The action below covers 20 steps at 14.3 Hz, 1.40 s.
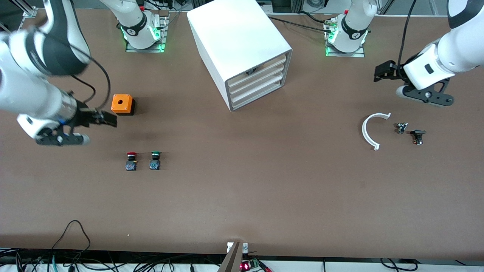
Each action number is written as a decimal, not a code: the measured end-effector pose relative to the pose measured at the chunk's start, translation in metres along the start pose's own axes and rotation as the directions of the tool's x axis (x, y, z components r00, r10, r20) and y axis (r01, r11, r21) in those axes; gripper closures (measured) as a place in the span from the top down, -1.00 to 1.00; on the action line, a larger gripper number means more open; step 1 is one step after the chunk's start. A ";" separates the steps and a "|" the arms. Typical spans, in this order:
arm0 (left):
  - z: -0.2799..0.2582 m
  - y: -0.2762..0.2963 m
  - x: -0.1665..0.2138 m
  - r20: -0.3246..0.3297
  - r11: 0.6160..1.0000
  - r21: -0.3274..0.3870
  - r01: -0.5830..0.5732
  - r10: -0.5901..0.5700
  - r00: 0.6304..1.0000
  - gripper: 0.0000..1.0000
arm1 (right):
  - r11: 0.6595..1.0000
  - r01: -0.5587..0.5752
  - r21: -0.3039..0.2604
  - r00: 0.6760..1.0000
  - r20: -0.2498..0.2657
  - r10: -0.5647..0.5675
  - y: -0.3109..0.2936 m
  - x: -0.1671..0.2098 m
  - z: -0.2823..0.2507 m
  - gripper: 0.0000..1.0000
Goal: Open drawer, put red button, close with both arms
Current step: 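Reach the right gripper to the red button while the left gripper reaches the drawer, then grasp the red button with the right gripper while the left gripper grips the drawer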
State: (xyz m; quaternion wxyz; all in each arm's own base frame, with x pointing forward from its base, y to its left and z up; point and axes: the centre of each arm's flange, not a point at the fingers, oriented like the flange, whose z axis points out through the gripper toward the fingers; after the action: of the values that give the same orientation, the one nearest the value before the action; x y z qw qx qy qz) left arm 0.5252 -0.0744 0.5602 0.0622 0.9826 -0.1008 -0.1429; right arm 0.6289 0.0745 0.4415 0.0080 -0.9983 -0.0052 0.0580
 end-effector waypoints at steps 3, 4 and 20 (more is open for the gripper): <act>0.014 0.016 0.004 0.057 0.992 -0.122 -0.023 0.030 0.998 1.00 | 0.999 0.042 -0.019 0.999 -0.014 -0.042 0.002 0.027 0.051 0.99; 0.020 0.023 0.008 0.069 0.985 -0.169 -0.031 0.044 0.997 1.00 | 0.998 0.062 -0.022 0.998 -0.018 -0.063 0.003 0.034 0.066 0.99; 0.200 0.069 0.065 -0.252 0.706 -0.631 -0.322 0.206 0.946 1.00 | 0.988 0.142 -0.063 0.977 -0.149 -0.150 0.033 0.087 0.238 0.97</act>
State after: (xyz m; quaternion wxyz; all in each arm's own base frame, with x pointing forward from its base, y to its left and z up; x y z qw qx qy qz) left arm 0.5151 -0.1738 0.3626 0.4354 0.8790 -0.1778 -0.0782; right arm 0.6879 0.0460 0.1950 -0.0132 -0.9966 -0.0793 -0.0197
